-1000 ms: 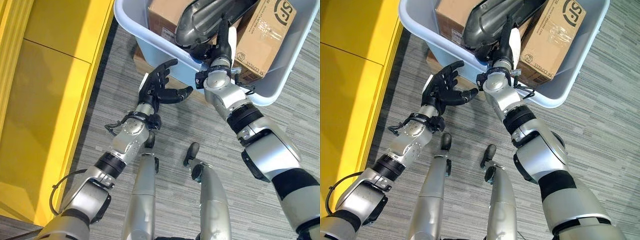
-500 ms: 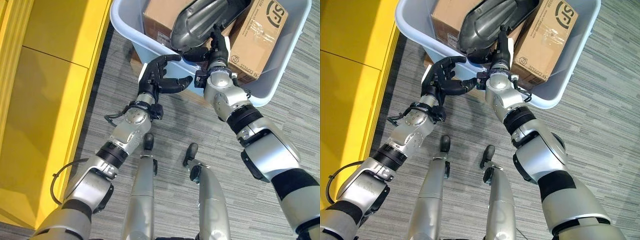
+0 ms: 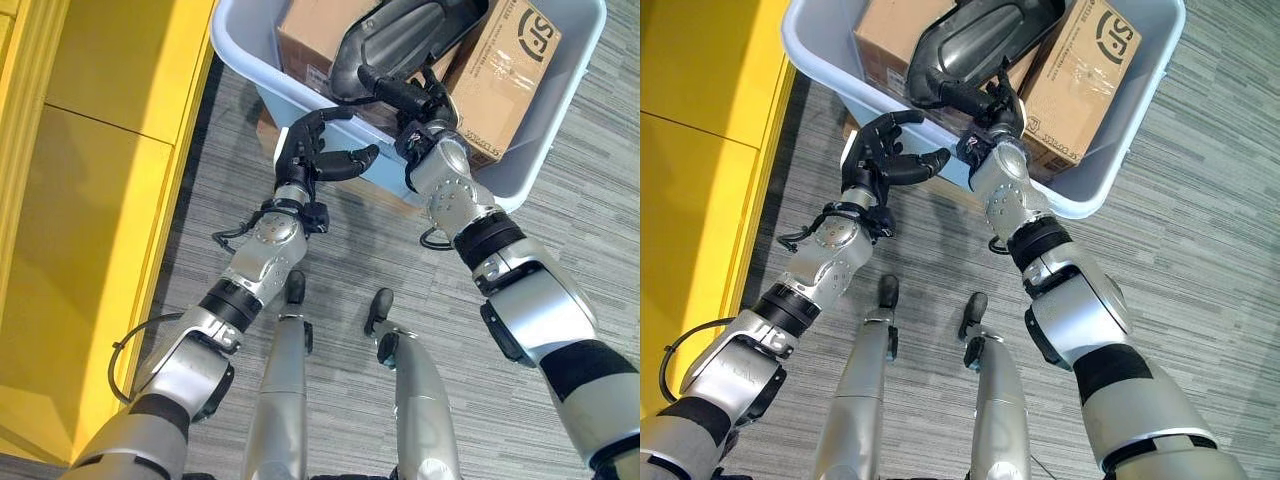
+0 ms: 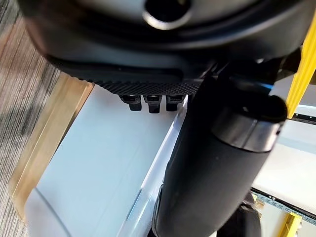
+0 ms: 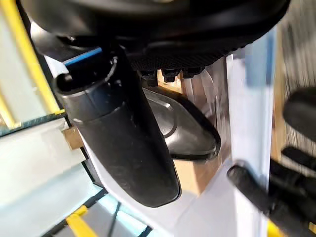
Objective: Move parts from the plastic box to the shelf.
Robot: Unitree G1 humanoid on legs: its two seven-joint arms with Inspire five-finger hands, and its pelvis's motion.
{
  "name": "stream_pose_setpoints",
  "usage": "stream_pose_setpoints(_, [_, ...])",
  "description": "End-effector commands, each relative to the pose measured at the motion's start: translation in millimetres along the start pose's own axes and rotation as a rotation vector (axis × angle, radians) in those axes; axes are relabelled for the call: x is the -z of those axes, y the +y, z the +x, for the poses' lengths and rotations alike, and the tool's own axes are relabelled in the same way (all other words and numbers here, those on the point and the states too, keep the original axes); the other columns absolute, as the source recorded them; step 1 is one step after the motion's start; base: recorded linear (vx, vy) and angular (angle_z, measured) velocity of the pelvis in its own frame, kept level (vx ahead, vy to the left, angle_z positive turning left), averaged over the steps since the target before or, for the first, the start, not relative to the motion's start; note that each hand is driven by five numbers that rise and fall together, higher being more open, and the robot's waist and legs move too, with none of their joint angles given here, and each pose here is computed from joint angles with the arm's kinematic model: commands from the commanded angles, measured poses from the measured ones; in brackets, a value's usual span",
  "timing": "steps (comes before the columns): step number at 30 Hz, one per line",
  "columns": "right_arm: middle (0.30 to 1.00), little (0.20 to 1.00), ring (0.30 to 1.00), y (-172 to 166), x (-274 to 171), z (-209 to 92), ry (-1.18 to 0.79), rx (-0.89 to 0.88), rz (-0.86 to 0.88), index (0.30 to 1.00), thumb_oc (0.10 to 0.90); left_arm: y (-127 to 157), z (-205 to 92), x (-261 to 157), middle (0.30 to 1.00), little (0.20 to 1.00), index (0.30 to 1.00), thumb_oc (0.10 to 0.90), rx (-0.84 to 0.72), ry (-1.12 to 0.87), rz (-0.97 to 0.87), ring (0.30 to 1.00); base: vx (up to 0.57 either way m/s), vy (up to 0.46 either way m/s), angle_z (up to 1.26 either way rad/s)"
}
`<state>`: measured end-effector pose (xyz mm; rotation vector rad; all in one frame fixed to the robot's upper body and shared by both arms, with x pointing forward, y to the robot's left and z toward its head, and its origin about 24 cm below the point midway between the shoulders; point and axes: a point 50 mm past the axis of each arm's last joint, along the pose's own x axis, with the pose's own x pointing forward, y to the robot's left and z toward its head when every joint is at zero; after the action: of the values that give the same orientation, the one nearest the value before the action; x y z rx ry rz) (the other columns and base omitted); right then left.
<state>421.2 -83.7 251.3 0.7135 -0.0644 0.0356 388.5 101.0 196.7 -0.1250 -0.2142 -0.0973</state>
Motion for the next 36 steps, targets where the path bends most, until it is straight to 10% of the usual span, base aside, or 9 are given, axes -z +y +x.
stream_pose_setpoints(1, [1.000, 1.000, 1.000, 54.5, 53.8, -24.0, 0.206, -0.209, 0.249, 1.000, 0.900, -102.3, -3.7, -118.6, 1.000, 1.000, 1.000, 0.900, 0.354, -0.445, -0.101, 1.000, 0.00, 0.000, 0.00])
stream_pose_setpoints(20, [1.000, 1.000, 1.000, 65.5, 83.5, -39.8, 0.263, -0.267, 0.193, 1.000, 0.900, -107.5, -5.1, -116.9, 1.000, 1.000, 1.000, 0.900, 0.342, -0.447, -0.085, 1.000, 0.01, 0.006, 0.01])
stream_pose_setpoints(36, [1.000, 1.000, 1.000, 65.6, -22.4, -30.2, -0.561, -0.173, -0.582, 1.000, 0.900, -104.3, -11.2, -120.7, 1.000, 1.000, 1.000, 0.900, 0.475, -0.439, -0.048, 1.000, 0.00, -0.073, 0.01])
